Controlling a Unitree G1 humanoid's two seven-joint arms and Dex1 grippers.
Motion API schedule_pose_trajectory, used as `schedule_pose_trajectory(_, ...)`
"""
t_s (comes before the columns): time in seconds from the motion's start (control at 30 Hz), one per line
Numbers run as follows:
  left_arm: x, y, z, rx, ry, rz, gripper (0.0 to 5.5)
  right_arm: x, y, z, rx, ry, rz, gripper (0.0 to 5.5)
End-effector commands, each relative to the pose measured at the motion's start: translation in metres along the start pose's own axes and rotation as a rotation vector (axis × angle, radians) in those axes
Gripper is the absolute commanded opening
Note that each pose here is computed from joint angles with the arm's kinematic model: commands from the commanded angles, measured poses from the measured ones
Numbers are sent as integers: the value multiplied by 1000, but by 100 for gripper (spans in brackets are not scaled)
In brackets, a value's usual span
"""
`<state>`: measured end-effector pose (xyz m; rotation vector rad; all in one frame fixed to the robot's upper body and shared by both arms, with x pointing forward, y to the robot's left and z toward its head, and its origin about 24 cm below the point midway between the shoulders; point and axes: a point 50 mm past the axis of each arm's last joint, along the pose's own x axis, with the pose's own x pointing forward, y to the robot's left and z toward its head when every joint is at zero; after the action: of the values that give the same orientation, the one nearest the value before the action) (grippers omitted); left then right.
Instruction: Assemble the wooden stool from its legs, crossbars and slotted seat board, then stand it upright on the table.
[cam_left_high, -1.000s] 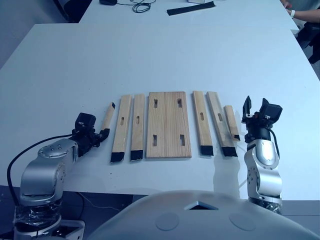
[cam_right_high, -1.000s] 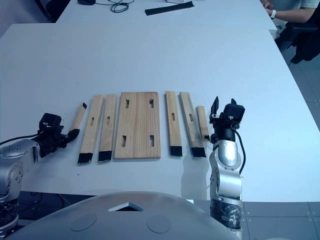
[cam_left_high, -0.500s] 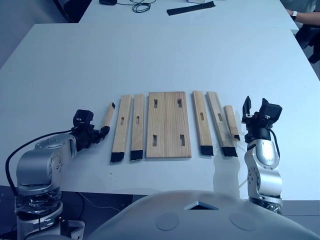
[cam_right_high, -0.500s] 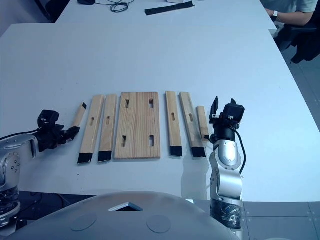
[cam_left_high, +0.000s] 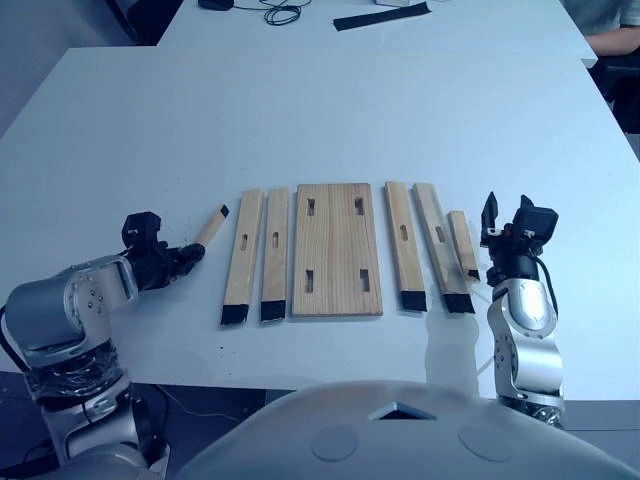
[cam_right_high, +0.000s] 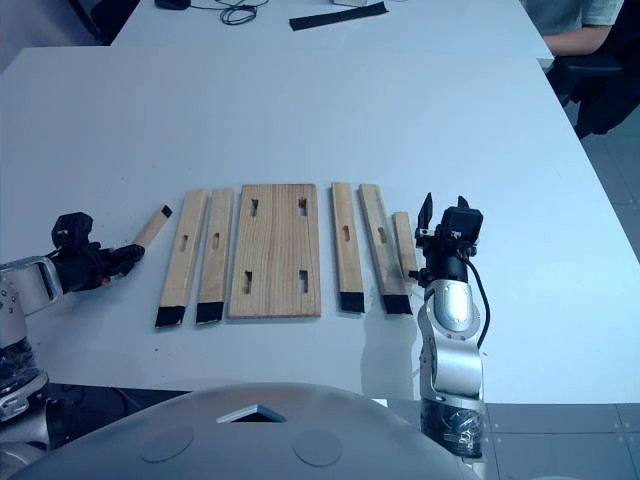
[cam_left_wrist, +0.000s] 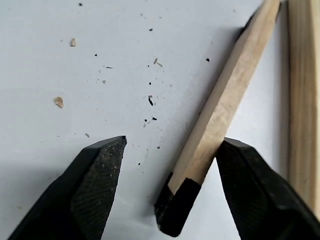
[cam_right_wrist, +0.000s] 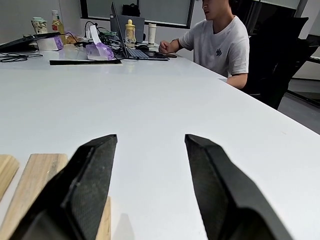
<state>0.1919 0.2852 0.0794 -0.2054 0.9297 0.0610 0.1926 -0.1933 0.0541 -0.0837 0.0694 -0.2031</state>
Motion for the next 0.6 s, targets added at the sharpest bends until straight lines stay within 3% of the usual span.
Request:
schedule_pose_trajectory(0.03,3,-6,-9,29,62,-45,320,0,0,3,-13,-9,2,252)
schedule_pose_trajectory(0.37,7,-15,-10,294,40,-123,320,1,2,2,-9,-6,9,252)
schedule_pose_trajectory(0.6,14,-5,-13,312,14,-115,209,0,2,1,-13,-1,13,252)
